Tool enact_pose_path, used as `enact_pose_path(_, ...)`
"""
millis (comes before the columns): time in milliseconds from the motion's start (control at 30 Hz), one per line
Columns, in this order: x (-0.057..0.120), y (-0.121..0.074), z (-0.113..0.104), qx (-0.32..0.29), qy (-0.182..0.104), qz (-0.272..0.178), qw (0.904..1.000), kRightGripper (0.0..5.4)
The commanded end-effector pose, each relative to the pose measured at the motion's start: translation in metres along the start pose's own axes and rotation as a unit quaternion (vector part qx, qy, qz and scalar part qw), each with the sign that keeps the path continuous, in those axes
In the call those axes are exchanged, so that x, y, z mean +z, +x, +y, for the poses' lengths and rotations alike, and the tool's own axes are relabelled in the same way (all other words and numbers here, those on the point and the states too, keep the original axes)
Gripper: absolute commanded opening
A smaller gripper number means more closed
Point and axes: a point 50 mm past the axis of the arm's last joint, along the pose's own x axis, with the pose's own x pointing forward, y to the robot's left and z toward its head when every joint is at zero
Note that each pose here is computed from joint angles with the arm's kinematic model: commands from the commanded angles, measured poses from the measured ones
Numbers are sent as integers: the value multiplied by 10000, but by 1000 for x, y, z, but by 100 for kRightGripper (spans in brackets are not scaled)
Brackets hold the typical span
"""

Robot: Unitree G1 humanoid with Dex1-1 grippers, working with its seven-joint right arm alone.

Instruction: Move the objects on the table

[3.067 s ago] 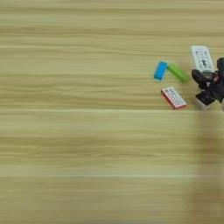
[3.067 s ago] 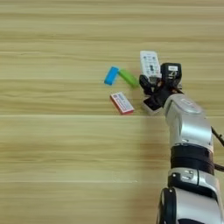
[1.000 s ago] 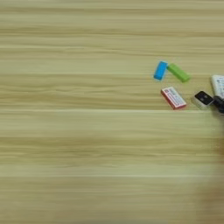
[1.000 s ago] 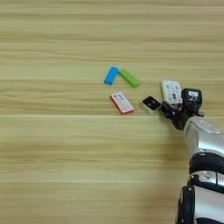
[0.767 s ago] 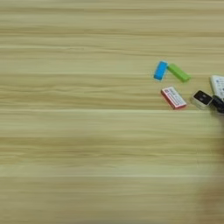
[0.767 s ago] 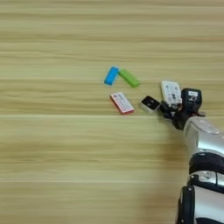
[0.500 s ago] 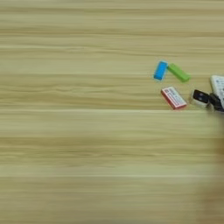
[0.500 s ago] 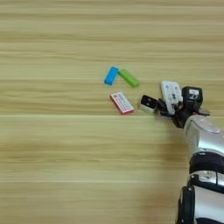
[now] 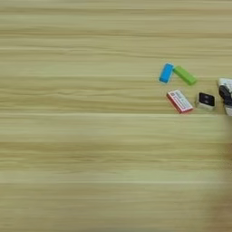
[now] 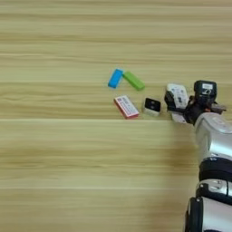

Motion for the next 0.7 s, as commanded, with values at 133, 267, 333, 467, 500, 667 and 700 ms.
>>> enact_pose_path(133,51,-16,21,387,-415,-1014,9932,538)
enact_pose_path(267,56,-27,36,685,-546,-1123,9898,538)
enact_pose_path(333,56,-30,41,765,-584,-1123,9890,538)
enact_pose_path(467,55,-34,54,1012,-672,-1082,9867,538)
enact_pose_path(500,55,-35,55,1042,-684,-1062,9865,538)
enact_pose_path(667,49,-30,58,1073,-668,-899,9879,538)
enact_pose_path(700,48,-29,59,1106,-670,-857,9879,538)
